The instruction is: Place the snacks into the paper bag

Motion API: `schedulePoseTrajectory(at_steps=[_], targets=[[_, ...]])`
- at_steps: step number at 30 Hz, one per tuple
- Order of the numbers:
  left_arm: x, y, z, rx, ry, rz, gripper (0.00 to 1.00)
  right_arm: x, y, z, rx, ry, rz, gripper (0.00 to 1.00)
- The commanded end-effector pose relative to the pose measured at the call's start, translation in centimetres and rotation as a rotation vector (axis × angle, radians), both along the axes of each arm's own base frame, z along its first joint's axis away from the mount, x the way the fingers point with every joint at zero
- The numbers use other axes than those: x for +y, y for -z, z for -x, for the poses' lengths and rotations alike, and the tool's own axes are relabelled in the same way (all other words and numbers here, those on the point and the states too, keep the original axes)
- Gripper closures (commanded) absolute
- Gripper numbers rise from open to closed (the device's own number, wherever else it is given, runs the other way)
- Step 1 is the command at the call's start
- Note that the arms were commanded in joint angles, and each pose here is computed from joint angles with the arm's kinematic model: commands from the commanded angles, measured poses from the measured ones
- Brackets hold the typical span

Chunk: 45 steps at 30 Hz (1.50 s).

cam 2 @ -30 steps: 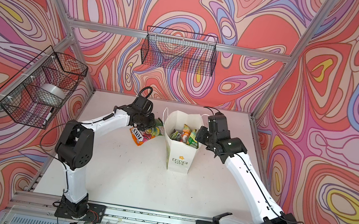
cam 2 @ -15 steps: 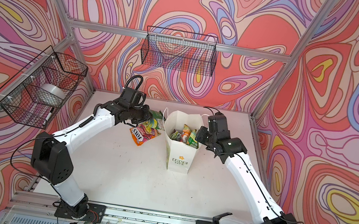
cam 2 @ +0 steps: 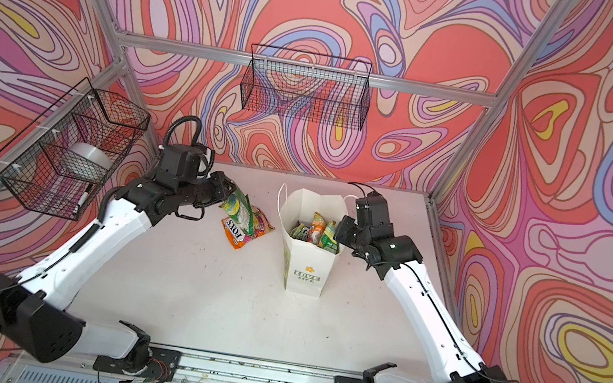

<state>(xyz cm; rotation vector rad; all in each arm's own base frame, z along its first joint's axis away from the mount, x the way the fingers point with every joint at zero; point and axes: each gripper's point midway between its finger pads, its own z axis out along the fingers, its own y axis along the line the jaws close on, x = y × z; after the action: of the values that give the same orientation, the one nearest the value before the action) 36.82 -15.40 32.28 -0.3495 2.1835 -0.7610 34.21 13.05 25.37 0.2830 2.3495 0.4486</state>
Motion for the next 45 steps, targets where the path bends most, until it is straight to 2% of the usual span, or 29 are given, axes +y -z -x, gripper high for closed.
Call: schedulePoseTrajectory(at_steps=[1,10,16,18,19,20,21,23,28,37,45], targets=[[1.0,-4.3,2.0,-0.113,0.006,-0.001,0.88,0.1,-1.4,0.2,-0.038,-0.008,-0.009,1.0],[-1.4,-10.9,5.5,-0.248,0.17,0.127,0.88,0.5,-1.1,-0.2,-0.033,-0.016,-0.017,1.0],[-3.5,-15.7,6.5,-0.351,0.247,0.125,0.89,0.9,-1.0,-0.4,-0.029,-0.024,-0.029,1.0],[-3.3,-15.2,5.4,-0.335,0.21,0.047,0.89,1.0,-0.9,-0.5,-0.027,-0.026,-0.034,1.0],[-3.0,-14.1,4.7,-0.305,0.188,-0.001,0.86,1.1,-1.1,-0.4,-0.029,-0.029,-0.04,1.0],[-2.6,-12.1,3.9,-0.26,0.171,-0.066,0.75,1.1,-1.0,-0.5,-0.027,-0.029,-0.043,1.0],[-2.4,-9.7,3.4,-0.206,0.166,-0.127,0.56,1.2,-1.2,-0.5,-0.032,-0.032,-0.048,1.0],[-2.4,-5.7,3.1,-0.119,0.181,-0.176,0.34,1.2,-1.3,-0.5,-0.037,-0.031,-0.052,1.0],[-1.8,2.8,4.5,0.061,0.228,-0.281,0.02,1.3,-0.8,-0.4,-0.03,-0.038,-0.054,1.0],[-4.8,16.8,7.2,0.365,0.394,-0.41,0.0,1.3,0.0,-0.5,-0.015,-0.044,-0.035,1.0],[-6.0,22.7,7.8,0.485,0.402,-0.461,0.0,1.1,0.0,-0.2,-0.015,-0.039,-0.033,1.0]])
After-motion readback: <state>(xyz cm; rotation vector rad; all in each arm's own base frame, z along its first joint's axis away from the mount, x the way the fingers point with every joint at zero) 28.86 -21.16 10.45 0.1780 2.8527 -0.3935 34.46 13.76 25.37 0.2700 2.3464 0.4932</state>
